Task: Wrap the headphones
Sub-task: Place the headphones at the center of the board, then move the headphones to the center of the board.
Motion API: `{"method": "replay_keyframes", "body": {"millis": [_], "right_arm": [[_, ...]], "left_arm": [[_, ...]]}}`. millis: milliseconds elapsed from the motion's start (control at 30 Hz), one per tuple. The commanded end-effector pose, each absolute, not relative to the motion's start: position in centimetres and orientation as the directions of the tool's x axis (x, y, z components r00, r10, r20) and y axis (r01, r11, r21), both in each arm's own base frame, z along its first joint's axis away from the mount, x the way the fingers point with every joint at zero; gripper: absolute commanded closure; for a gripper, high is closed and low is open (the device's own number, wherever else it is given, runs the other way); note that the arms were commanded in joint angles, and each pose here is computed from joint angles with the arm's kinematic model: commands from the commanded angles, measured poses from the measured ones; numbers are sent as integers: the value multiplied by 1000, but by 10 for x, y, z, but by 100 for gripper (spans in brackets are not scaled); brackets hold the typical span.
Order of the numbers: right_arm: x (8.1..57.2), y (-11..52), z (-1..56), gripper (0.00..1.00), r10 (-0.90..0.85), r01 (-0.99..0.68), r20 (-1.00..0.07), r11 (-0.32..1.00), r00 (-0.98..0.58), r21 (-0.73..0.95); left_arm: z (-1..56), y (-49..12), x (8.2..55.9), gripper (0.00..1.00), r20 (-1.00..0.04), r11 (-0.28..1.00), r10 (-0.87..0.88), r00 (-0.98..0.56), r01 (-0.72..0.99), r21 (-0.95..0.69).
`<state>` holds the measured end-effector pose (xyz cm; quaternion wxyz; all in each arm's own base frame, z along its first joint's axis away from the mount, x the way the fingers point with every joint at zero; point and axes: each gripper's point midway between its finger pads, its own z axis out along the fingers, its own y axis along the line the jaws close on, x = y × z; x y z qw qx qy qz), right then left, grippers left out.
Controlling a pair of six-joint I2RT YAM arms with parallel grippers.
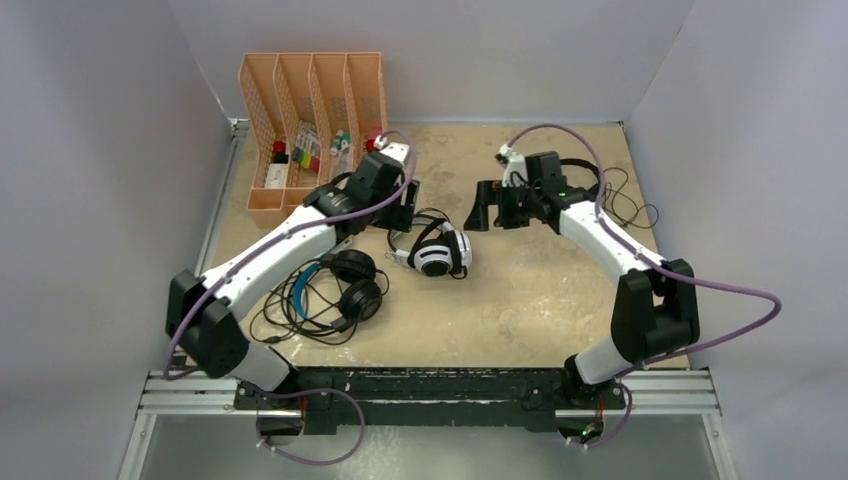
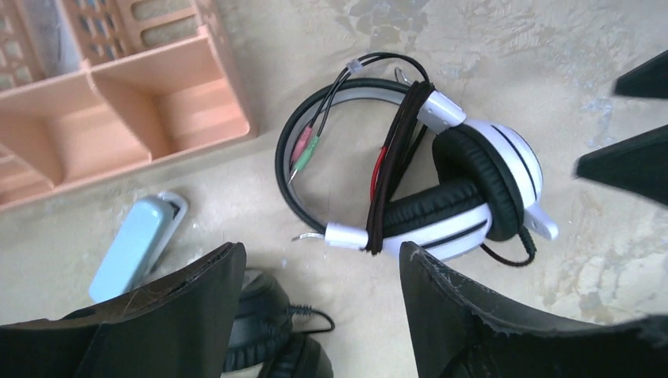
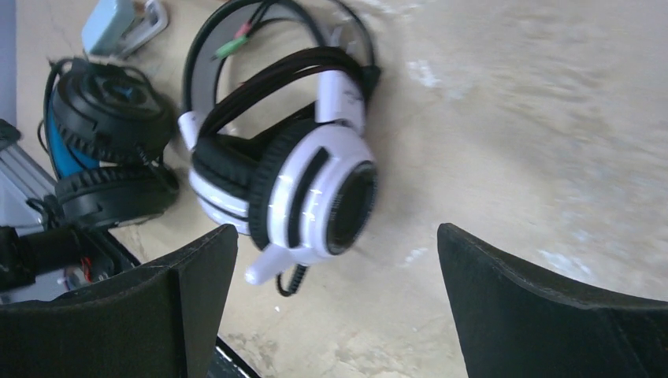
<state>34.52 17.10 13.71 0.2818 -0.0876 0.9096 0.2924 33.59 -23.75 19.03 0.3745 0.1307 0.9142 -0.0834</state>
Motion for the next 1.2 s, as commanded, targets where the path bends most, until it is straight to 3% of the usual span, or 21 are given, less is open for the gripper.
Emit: {"method": "replay_keyframes", "body": {"millis": [0, 200, 567, 833, 1033, 1167], "right_arm": [[338, 209, 139, 3, -89, -416, -614, 810, -784, 414], [336, 212, 108, 11, -223, -412, -609, 891, -761, 189], [335, 215, 83, 48, -331, -423, -585, 906, -741, 24], [332, 202, 95, 57, -365, -440, -623, 897, -691, -39], [328, 199, 96, 63, -363, -438, -633, 898, -684, -42], [328, 201, 99, 65, -356, -440, -641, 897, -680, -31]], "left_arm": [[225, -226, 324, 29, -777, 955, -22, -629, 216, -202], [238, -219, 312, 29, -784, 943, -110, -611, 185, -277], [217, -236, 344, 30, -766, 945, -130, -629, 154, -287], [174, -249, 415, 24, -741, 949, -199, -642, 60, -308], [130, -254, 451, 30, -733, 967, -173, -657, 29, -254], [123, -274, 470, 42, -724, 953, -179, -666, 64, -295]]}}
